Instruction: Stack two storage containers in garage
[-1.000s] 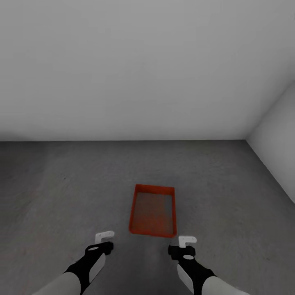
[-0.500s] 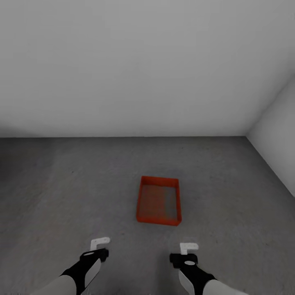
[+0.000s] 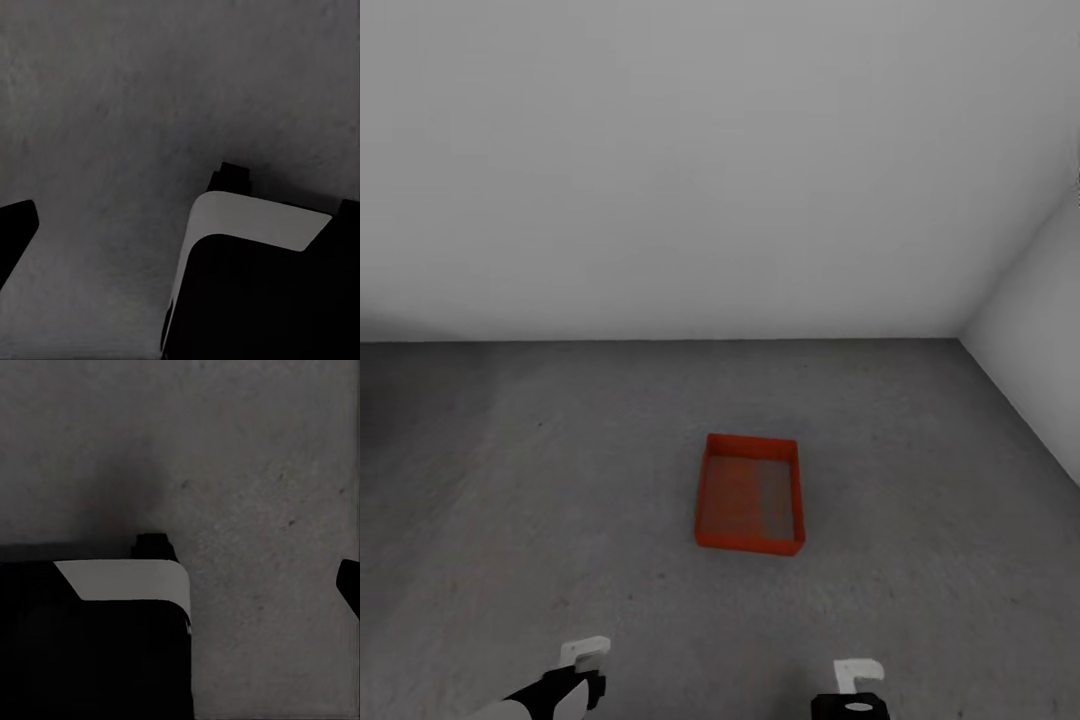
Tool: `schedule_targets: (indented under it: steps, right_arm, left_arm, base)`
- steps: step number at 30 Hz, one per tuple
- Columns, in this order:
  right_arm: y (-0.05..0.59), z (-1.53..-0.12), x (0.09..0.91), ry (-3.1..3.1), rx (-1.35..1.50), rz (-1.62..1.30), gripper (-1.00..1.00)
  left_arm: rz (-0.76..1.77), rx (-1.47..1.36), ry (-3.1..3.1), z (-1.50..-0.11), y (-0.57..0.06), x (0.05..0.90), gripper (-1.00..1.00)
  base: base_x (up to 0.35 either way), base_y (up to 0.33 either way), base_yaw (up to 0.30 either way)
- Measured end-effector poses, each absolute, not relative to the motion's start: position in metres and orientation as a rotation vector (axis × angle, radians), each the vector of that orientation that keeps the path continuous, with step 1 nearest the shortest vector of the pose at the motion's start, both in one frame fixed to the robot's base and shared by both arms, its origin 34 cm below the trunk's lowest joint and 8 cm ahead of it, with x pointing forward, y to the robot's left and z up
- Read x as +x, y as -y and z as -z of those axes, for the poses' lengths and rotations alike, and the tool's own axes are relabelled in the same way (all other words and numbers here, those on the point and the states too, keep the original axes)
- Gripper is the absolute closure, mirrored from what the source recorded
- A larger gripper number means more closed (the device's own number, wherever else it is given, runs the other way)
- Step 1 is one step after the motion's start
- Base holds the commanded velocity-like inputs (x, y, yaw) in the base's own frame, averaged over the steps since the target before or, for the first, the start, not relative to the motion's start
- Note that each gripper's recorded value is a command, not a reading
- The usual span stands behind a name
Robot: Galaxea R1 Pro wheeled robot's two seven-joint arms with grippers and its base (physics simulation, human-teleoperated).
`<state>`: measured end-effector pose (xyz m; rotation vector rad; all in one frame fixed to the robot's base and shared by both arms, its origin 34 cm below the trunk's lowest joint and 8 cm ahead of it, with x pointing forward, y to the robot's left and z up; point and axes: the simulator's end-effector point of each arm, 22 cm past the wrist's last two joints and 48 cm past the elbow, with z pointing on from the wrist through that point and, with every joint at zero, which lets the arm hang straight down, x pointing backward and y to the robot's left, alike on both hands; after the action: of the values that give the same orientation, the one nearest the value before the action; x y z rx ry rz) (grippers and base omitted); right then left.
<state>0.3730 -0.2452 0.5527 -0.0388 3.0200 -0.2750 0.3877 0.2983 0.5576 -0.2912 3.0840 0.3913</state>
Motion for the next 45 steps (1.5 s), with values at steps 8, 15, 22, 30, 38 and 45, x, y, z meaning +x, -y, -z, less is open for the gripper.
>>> schedule_targets:
  steps: [8, 15, 22, 30, 38, 45]
  right_arm:
    - [0.259, -0.552, 0.265, -3.141, -0.054, 0.303, -1.00]
    - [0.278, -0.560, 0.193, -3.200, -0.068, 0.320, -1.00]
    - [0.277, -0.561, 0.188, -3.199, -0.071, 0.304, -1.00]
    - [0.275, -0.561, 0.201, -3.177, -0.077, 0.287, -1.00]
    - [0.260, -0.561, 0.194, -3.186, -0.087, 0.182, -1.00]
    - [0.252, -0.565, 0.169, -3.212, -0.127, 0.121, -1.00]
  left_arm:
    - [-0.394, -0.304, -3.089, -0.560, -0.300, 0.381, -1.00]
    - [-0.405, -0.307, -3.117, -0.559, -0.301, 0.342, -1.00]
    - [-0.420, -0.298, -3.167, -0.559, -0.300, 0.298, -1.00]
    - [-0.419, -0.282, -3.159, -0.561, -0.301, 0.297, -1.00]
    - [-0.416, -0.278, -3.147, -0.563, -0.300, 0.302, -1.00]
    - [-0.412, -0.283, -3.137, -0.565, -0.300, 0.306, -1.00]
  base:
    - [0.000, 0.000, 0.000]
    - [0.000, 0.000, 0.000]
    - [0.000, 0.000, 0.000]
    - [0.000, 0.000, 0.000]
    - [0.000, 0.000, 0.000]
    - [0.000, 0.000, 0.000]
